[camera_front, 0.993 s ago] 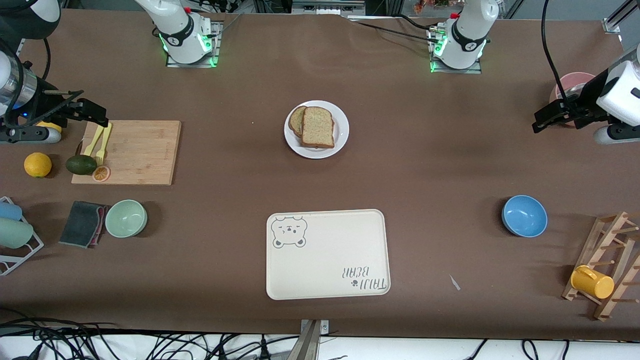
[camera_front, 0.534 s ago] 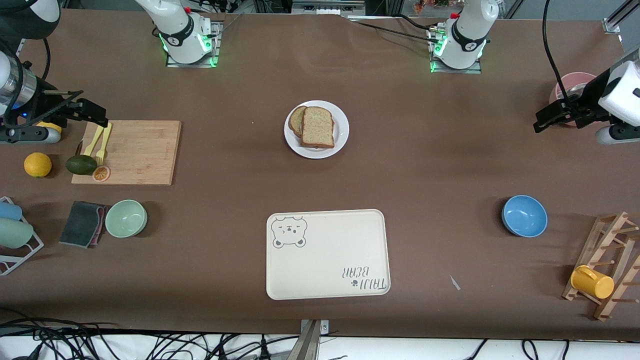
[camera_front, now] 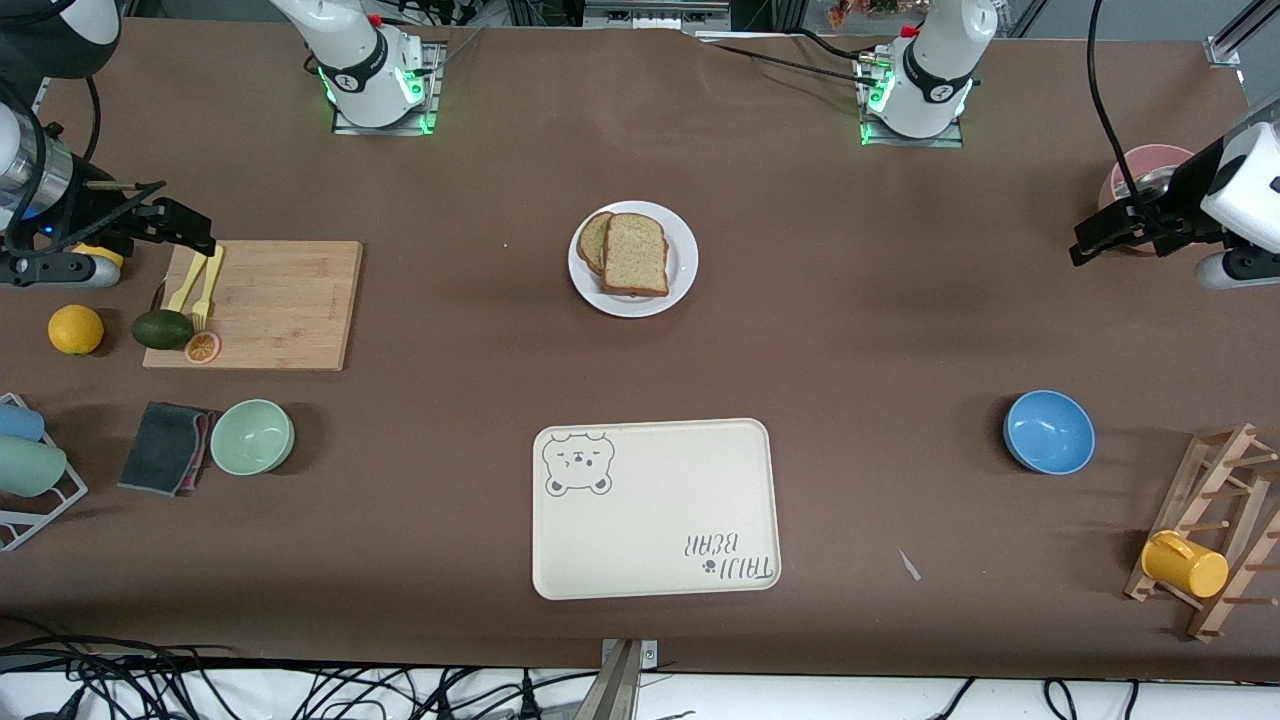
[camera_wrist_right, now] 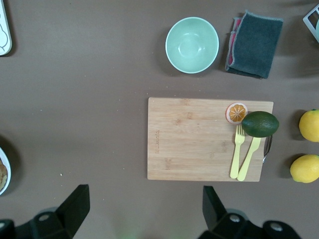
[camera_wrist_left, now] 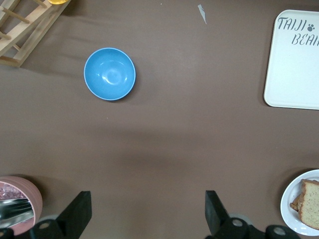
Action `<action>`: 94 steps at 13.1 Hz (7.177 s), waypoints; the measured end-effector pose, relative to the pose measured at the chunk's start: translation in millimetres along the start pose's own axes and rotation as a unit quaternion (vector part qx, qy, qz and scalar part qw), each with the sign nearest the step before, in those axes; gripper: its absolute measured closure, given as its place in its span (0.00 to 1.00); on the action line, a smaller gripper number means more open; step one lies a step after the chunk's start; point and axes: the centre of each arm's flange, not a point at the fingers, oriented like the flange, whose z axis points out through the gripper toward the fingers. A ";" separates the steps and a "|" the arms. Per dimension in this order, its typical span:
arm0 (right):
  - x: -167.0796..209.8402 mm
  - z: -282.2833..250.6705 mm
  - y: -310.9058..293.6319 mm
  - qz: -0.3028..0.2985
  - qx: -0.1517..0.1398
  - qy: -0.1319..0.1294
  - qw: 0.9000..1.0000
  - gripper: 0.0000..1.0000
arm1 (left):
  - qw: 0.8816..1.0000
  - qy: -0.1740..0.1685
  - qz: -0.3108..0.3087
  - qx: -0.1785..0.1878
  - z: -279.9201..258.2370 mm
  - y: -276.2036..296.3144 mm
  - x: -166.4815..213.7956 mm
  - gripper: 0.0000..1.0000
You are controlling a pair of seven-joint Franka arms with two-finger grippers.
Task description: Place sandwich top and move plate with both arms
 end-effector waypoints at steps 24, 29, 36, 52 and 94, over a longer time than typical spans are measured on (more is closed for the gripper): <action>11.3 9.5 6.3 0.005 0.002 0.011 1.000 0.00 | 0.997 -0.026 -0.067 0.006 22.7 11.8 7.9 0.00; 11.0 9.1 10.5 0.009 0.002 0.011 1.000 0.00 | 0.996 -0.049 -0.064 -0.025 58.4 21.5 29.1 0.00; 7.7 11.6 9.3 0.007 0.002 -0.004 1.000 0.00 | 0.980 -0.071 -0.039 -0.183 142.5 14.5 38.0 0.00; 5.2 8.1 5.8 0.004 0.001 -0.003 1.000 0.00 | 0.923 -0.098 0.041 -0.369 396.5 208.6 -95.1 0.02; -0.9 3.8 24.9 -0.020 0.003 -0.006 1.000 0.00 | 0.894 -0.062 0.028 -0.442 451.7 276.3 -120.5 0.95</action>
